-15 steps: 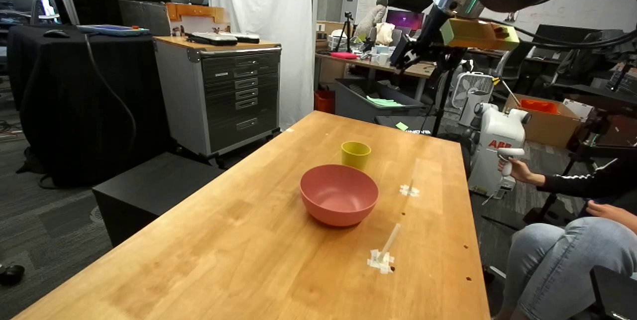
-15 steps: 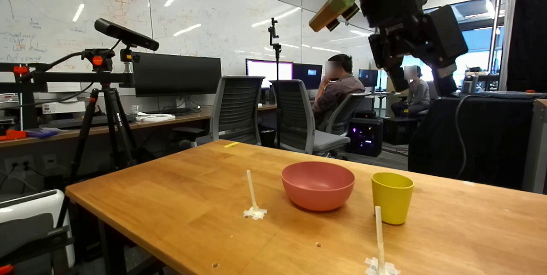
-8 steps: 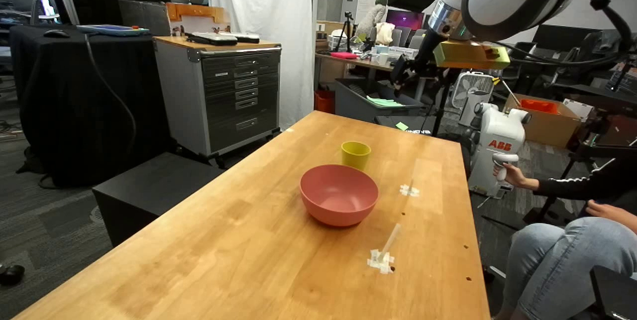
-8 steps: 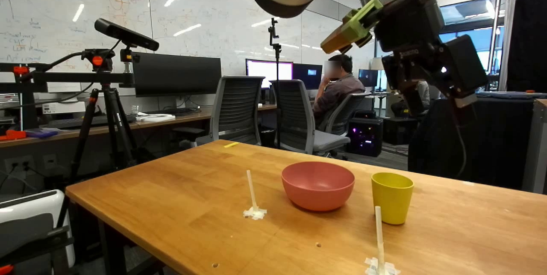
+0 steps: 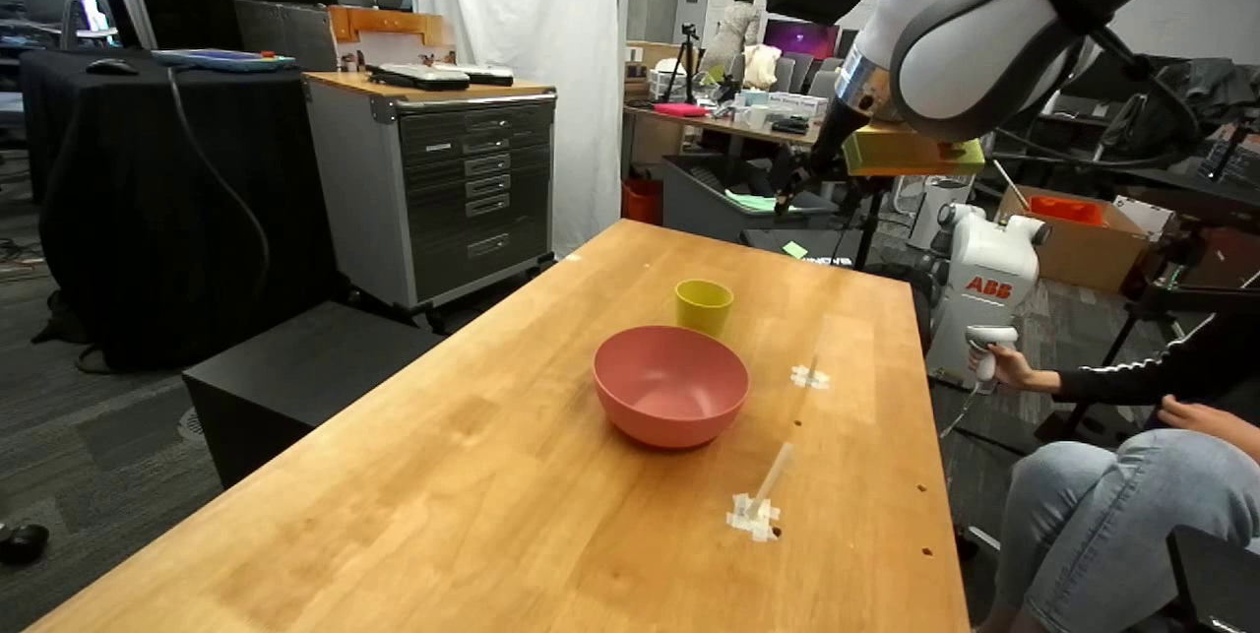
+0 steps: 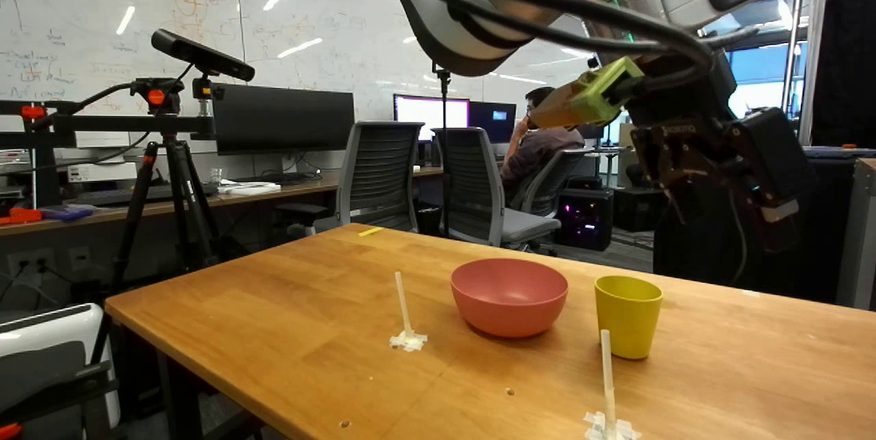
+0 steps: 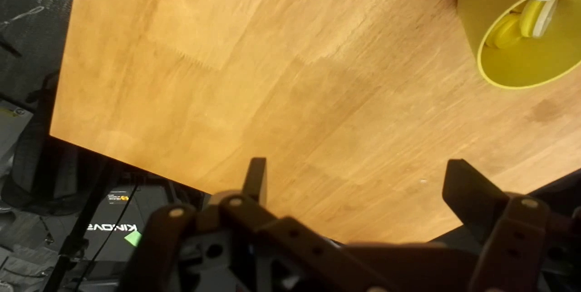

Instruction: Pour the contents in the yellow cup into the pink bowl

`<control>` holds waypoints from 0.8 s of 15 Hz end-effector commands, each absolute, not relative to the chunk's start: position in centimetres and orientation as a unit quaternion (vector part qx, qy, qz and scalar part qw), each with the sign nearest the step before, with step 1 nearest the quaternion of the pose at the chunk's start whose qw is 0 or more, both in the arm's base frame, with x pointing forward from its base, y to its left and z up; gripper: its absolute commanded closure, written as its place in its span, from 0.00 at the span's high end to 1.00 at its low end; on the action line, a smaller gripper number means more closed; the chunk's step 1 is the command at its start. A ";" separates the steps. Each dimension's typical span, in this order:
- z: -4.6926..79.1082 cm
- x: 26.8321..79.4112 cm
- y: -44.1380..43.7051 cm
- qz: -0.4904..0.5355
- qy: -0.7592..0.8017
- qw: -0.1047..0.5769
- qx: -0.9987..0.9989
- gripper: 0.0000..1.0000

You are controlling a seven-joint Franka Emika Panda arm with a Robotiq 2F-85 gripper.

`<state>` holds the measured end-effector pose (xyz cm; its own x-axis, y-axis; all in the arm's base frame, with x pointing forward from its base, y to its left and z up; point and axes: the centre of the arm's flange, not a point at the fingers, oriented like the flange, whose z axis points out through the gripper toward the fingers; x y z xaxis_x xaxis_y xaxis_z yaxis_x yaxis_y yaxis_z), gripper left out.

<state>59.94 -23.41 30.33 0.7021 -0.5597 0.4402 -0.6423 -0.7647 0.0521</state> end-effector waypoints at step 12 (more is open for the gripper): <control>24.9 62.3 -21.0 0.181 -0.336 0.091 0.920 1.00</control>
